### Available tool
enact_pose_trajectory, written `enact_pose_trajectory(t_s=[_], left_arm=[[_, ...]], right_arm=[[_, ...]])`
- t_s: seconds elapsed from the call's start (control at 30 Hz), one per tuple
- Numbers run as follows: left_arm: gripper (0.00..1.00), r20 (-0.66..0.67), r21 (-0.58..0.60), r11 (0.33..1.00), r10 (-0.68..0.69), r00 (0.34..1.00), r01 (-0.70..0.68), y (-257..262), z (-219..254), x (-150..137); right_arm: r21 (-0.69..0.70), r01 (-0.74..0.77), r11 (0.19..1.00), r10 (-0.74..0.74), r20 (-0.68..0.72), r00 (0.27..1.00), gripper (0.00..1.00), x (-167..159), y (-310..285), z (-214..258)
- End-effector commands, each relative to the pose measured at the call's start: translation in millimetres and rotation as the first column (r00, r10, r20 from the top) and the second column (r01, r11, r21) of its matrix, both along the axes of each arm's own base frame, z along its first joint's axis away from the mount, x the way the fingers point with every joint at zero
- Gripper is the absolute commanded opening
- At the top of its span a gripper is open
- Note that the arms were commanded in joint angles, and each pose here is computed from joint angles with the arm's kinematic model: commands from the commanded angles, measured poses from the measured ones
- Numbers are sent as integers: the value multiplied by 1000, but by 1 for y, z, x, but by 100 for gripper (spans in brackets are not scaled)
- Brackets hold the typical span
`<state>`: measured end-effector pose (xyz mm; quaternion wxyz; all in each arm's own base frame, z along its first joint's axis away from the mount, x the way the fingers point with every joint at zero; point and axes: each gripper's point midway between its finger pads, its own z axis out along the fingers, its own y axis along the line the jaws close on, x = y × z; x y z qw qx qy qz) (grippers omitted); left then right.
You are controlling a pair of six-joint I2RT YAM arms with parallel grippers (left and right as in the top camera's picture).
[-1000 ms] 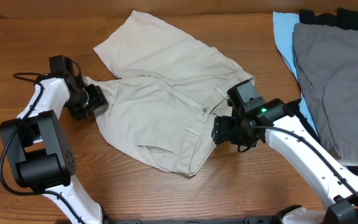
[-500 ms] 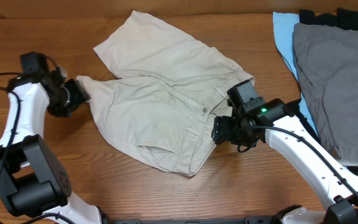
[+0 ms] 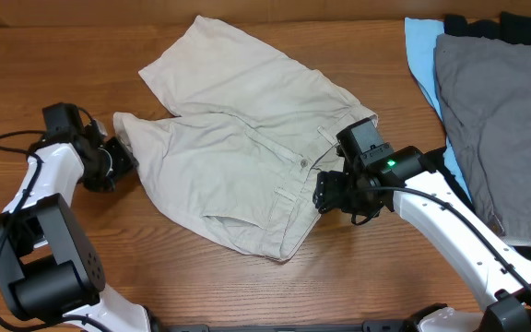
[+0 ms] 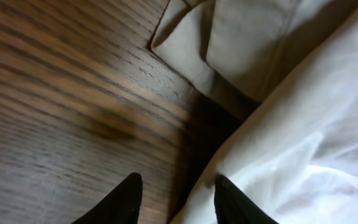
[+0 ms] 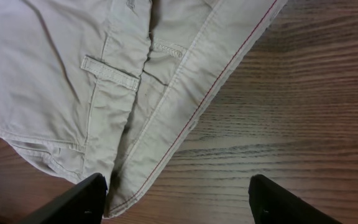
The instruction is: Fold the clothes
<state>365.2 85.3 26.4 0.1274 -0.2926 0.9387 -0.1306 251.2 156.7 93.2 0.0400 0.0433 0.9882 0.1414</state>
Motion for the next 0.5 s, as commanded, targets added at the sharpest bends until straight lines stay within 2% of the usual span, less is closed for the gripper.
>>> enact_pose_trajectory(t_s=[0.0, 0.33, 0.47], left_arm=[[43, -30, 43, 998, 39, 999, -38, 7, -9, -5], [41, -82, 53, 998, 46, 996, -41, 10, -40, -5], [28, -80, 1, 1000, 31, 996, -31, 2, -55, 0]], right_arm=[[-11, -6, 1000, 6, -2, 1000, 77, -2, -1, -1], [-10, -6, 1000, 6, 1, 1000, 77, -1, -1, -1], [-10, -6, 1000, 6, 2, 1000, 77, -1, -1, -1]])
